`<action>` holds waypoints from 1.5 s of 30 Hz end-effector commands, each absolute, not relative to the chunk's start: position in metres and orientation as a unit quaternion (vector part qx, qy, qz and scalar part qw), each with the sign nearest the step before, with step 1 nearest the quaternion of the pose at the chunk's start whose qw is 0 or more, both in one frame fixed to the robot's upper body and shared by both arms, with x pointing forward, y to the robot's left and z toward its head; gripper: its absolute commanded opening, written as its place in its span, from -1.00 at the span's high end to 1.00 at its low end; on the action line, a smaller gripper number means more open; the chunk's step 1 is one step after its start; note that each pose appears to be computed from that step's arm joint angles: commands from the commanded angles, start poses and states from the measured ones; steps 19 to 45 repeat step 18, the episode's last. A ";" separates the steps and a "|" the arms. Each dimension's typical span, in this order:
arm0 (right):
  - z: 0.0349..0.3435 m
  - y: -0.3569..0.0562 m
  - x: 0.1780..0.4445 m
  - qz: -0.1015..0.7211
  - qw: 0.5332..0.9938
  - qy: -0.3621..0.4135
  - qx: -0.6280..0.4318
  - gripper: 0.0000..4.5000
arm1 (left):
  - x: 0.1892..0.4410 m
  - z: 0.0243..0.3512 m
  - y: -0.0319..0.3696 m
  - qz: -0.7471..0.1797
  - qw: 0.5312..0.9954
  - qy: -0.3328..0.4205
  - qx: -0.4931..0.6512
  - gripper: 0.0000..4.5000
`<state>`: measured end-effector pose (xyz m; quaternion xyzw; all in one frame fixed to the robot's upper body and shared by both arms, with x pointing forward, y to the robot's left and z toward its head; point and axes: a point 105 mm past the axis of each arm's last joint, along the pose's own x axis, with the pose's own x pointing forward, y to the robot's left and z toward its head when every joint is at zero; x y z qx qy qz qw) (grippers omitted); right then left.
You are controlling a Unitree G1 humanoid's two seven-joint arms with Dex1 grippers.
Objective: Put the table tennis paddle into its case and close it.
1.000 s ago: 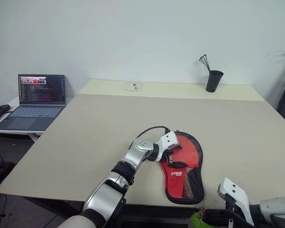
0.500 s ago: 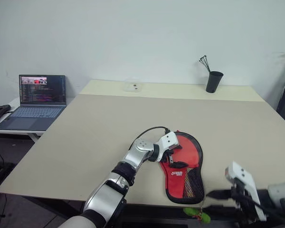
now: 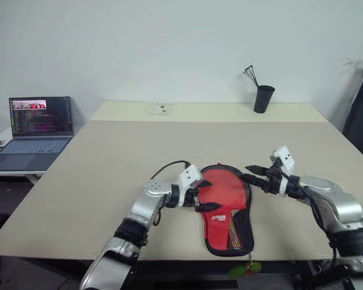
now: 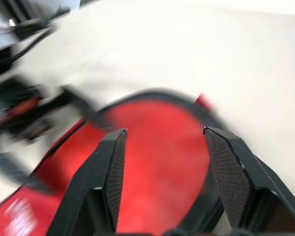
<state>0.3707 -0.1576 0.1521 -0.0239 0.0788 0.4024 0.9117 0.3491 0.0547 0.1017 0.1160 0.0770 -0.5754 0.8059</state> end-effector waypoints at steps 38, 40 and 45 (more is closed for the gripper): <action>0.160 -0.214 0.373 0.384 0.916 0.083 -0.080 -0.21 | 0.353 0.135 0.119 -0.445 0.887 0.037 0.117 -1.00; 0.160 -0.214 0.373 0.384 0.916 0.083 -0.080 -0.21 | 0.353 0.135 0.119 -0.445 0.887 0.037 0.117 -1.00; 0.160 -0.214 0.373 0.384 0.916 0.083 -0.080 -0.21 | 0.353 0.135 0.119 -0.445 0.887 0.037 0.117 -1.00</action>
